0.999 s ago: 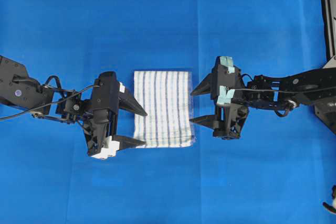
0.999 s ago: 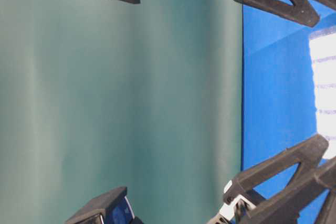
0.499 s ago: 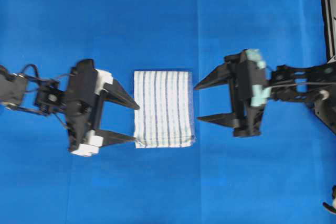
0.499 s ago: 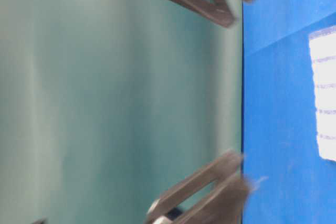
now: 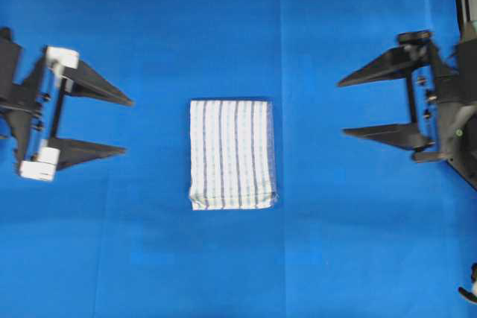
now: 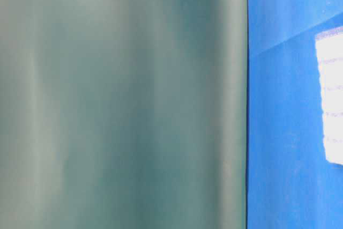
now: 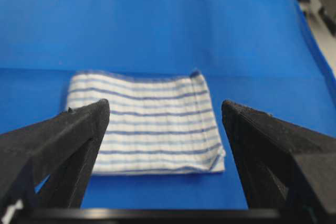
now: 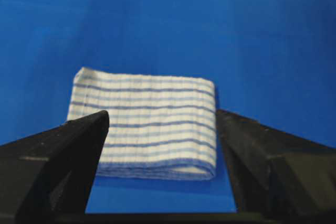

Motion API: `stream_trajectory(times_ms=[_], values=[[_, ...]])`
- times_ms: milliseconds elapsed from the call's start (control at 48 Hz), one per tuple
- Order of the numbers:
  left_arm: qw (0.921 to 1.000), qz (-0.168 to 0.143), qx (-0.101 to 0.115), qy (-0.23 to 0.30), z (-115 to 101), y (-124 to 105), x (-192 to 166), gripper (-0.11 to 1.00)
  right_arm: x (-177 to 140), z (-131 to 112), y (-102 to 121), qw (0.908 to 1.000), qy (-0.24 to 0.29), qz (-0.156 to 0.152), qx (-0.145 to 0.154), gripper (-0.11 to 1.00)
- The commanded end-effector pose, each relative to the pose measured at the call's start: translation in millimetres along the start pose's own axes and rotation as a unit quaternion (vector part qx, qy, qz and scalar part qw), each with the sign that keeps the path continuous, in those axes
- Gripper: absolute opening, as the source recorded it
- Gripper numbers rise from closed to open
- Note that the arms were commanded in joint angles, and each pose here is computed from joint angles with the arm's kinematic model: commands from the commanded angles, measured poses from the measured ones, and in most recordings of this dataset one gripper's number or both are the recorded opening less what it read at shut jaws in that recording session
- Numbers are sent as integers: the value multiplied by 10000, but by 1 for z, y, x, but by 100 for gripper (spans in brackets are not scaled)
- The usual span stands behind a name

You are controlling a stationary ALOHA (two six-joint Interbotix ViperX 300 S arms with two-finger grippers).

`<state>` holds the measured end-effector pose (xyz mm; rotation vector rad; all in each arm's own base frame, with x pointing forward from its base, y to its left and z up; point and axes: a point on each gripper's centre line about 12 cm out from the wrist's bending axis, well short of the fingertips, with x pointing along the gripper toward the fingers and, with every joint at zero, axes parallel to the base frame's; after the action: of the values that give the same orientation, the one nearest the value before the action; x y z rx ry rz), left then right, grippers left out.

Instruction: Fold the blue towel.

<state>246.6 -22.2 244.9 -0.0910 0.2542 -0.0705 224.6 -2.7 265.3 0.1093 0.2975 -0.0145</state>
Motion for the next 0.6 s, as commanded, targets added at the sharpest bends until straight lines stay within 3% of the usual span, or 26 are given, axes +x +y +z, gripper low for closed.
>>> stream_trajectory(times_ms=[0,291,583], values=[[9996,36,20,-289,5,3,-16,82,-10,1,-2,9999,-122,-28,-28,83],[9979,181,178,-591,-17,11,-52,82,-36,-34,-9,9992,-372,-154,-73,83],[9979,181,170,-591,-44,13,-67,82,-41,-60,-16,9982,-487,-361,-38,83]])
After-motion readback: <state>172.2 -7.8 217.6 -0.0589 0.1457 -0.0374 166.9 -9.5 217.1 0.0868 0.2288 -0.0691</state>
